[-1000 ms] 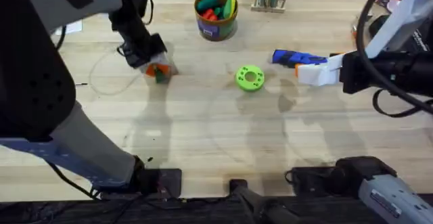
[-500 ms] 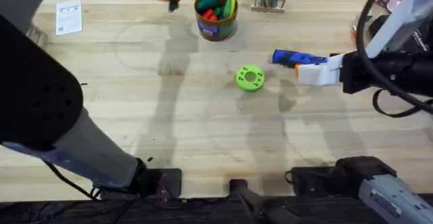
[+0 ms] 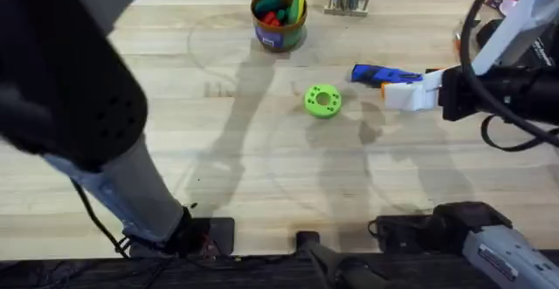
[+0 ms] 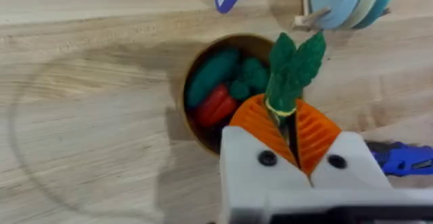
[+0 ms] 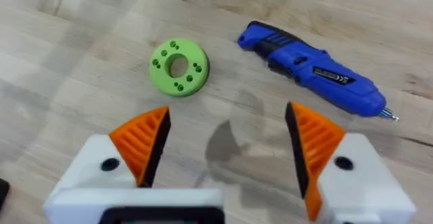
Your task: Pick up the gripper from the table and insert it into the empty holder that is missing its gripper. Then pick up a screw, insert it into the mounting hole, and use the screwdriver to tighten it. Finally, clean up the table by picking up the vegetable and placing it into the bucket.
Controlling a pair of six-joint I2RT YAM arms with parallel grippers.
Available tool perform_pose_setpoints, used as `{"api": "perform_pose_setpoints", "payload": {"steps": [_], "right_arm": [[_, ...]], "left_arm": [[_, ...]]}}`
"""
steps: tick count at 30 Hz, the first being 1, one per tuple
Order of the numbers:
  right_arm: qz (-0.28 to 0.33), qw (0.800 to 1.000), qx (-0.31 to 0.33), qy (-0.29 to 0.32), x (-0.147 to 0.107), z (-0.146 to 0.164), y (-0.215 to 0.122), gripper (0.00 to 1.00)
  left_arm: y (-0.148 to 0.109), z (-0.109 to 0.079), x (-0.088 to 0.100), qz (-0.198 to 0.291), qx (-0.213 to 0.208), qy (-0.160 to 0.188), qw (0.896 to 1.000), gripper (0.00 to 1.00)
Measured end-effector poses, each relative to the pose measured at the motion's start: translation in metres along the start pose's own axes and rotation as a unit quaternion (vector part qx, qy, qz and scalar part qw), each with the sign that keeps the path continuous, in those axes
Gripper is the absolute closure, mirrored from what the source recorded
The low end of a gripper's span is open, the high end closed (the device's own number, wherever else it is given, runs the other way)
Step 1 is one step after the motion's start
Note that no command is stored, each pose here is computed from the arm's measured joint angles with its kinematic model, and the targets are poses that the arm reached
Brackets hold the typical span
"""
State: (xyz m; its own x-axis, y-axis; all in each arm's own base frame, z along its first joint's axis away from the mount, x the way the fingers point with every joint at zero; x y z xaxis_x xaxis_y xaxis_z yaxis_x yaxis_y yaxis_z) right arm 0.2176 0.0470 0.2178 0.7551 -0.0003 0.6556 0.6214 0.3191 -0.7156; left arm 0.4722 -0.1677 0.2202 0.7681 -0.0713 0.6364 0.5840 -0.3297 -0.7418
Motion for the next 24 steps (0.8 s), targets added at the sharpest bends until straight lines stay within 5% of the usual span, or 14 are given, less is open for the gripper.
{"api": "perform_pose_setpoints", "payload": {"steps": [6,11,13,18,24], "right_arm": [[0.000,1.000,0.000,0.000,0.000,0.000,0.000,0.010],[0.000,1.000,0.000,0.000,0.000,0.000,0.000,0.010],[0.000,1.000,0.000,0.000,0.000,0.000,0.000,0.010],[0.000,1.000,0.000,0.000,0.000,0.000,0.000,0.010],[0.000,1.000,0.000,0.000,0.000,0.000,0.000,0.010]], "left_arm": [[0.023,0.006,-0.013,0.027,0.005,-0.004,1.000,0.983],[0.022,0.006,-0.013,0.027,0.005,0.000,1.000,0.200],[0.021,0.006,-0.015,0.033,0.006,-0.002,0.999,0.030],[0.006,0.006,-0.028,0.066,0.011,0.002,0.998,0.015],[-0.054,0.000,-0.040,0.096,0.014,0.020,0.995,0.015]]}}
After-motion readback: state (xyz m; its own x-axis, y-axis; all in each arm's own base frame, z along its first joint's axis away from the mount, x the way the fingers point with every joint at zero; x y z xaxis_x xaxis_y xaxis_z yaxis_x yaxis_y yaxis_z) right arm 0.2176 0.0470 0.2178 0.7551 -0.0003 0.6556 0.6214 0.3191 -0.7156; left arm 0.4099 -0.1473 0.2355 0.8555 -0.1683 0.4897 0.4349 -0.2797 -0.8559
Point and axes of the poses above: each hand's point on the last joint's axis, 136 mm out from that joint toward the fingers, its own y axis out along the fingers, its own z axis along the line the jaws close on, x = y × z, the point moved 4 cm from there along -y, back along the fingers, and after that the axes turned 8 degrees about y, right-handed, at the moved point
